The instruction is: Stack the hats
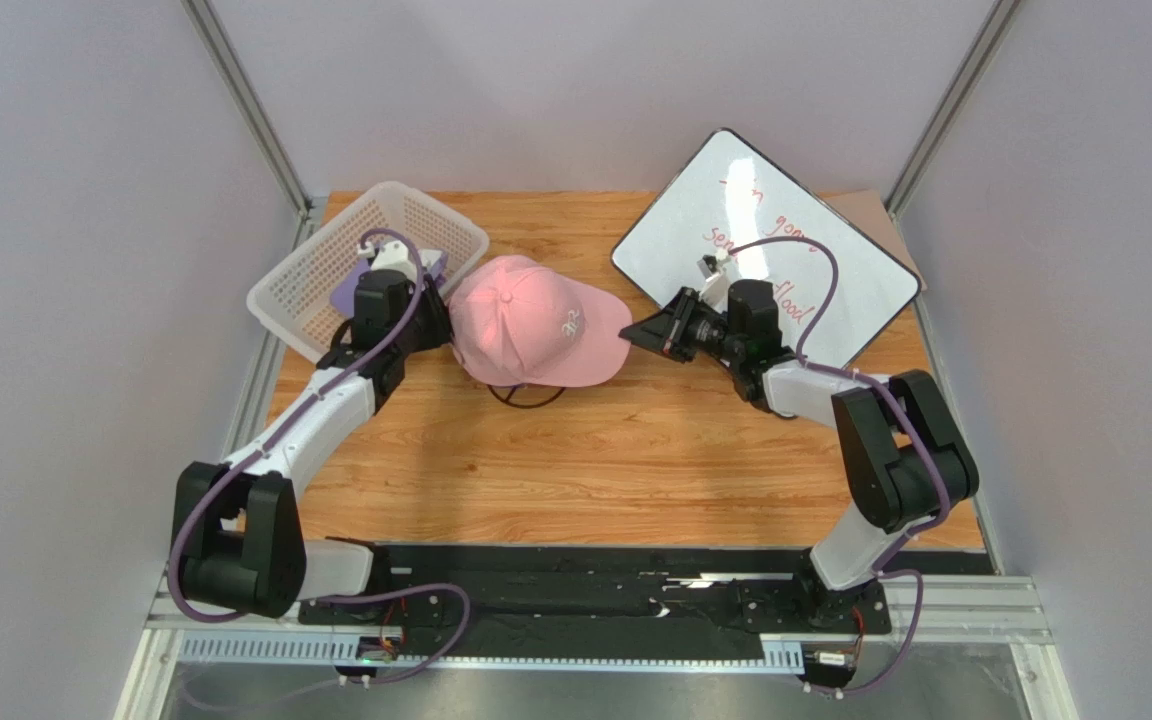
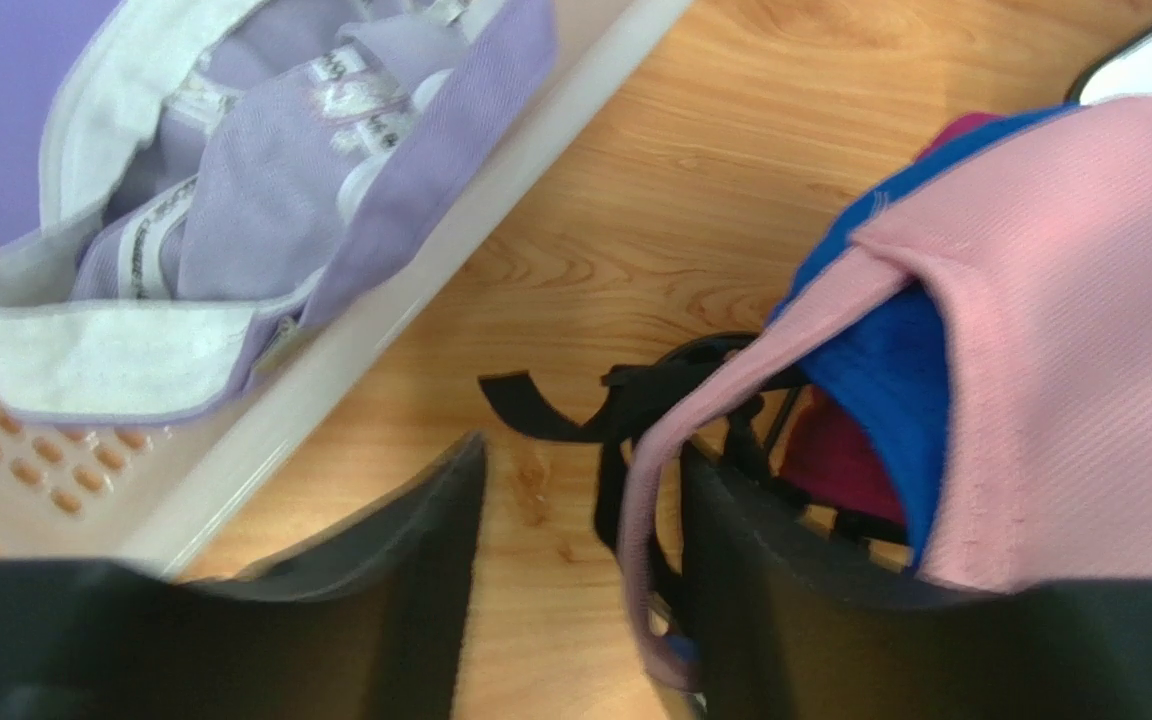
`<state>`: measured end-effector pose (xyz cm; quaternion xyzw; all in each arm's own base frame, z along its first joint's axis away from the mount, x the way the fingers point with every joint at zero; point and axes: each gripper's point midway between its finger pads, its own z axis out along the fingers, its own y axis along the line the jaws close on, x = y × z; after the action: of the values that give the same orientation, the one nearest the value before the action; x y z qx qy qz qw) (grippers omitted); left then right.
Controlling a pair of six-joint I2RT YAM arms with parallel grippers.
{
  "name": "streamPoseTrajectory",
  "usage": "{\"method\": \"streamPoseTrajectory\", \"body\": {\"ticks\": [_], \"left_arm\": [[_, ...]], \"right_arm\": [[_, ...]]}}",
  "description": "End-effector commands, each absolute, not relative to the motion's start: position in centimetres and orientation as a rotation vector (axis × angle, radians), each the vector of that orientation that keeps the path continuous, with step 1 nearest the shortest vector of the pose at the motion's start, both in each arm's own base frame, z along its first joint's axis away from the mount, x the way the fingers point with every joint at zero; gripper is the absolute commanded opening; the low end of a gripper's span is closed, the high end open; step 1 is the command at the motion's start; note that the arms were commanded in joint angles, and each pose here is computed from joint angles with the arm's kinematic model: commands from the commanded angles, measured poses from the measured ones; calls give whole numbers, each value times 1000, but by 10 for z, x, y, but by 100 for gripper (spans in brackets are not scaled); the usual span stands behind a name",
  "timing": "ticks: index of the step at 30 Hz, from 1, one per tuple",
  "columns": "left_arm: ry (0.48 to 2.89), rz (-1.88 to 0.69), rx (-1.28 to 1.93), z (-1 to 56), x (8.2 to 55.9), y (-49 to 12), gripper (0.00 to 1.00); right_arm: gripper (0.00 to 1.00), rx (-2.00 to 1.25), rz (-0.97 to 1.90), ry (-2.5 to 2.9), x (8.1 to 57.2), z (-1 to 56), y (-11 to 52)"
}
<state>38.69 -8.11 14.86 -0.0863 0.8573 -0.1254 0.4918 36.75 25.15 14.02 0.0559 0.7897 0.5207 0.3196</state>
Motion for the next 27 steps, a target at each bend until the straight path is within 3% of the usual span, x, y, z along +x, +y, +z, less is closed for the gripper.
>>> {"method": "streamPoseTrajectory", "body": {"ticks": [1,4,7,19,27], "left_arm": [[2081,-253,-242,165,379,-69,73],[2057,-231,-272,173,370,-62,96],[2036,-210,-299,182,361,-55,100],[1898,-199,-372,228,325,-37,100],[1780,-311,-204,268,311,-61,100]], "right_arm": [[33,198,1204,2077,386,145,232],[55,193,1179,2067,388,152,229],[66,196,1126,2072,388,155,223],[70,133,896,1980,368,205,188],[69,-92,912,1948,329,243,224]]}}
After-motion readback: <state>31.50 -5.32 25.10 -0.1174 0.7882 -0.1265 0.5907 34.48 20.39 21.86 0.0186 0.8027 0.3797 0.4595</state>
